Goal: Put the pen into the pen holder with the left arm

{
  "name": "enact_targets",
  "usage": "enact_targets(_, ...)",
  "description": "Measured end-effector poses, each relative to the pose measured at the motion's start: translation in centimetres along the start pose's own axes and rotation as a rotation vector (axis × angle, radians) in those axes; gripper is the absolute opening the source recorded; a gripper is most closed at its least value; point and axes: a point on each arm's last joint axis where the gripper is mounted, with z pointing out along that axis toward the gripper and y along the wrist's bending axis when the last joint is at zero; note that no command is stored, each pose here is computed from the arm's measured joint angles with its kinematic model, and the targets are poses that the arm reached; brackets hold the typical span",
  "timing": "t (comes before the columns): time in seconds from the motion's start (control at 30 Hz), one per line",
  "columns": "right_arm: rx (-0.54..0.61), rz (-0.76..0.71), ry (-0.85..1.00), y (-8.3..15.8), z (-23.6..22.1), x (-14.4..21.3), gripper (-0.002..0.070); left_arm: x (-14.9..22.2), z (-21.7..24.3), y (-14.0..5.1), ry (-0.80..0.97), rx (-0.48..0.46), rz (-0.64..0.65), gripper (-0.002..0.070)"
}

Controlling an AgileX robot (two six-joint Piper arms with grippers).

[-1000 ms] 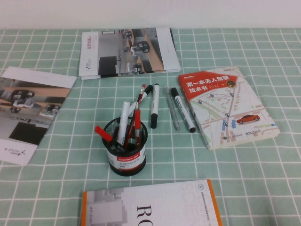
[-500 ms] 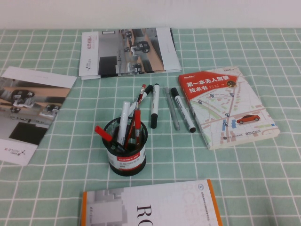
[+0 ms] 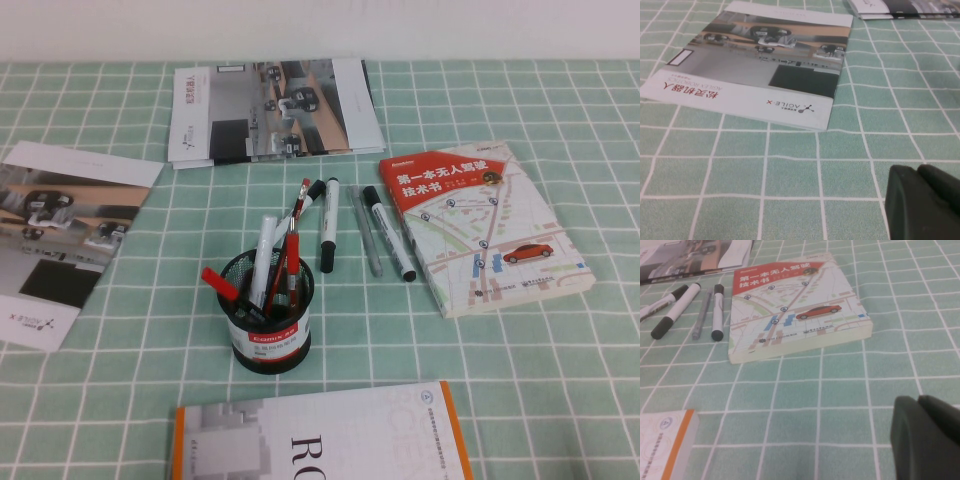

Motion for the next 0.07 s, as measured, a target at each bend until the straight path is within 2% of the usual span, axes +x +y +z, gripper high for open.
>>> enact_targets(0.07,0.0,0.0,0.0,0.0,0.0,0.0,-0.002,0.0,0.0,0.0,0.0,0.0,0.0,-0.0003)
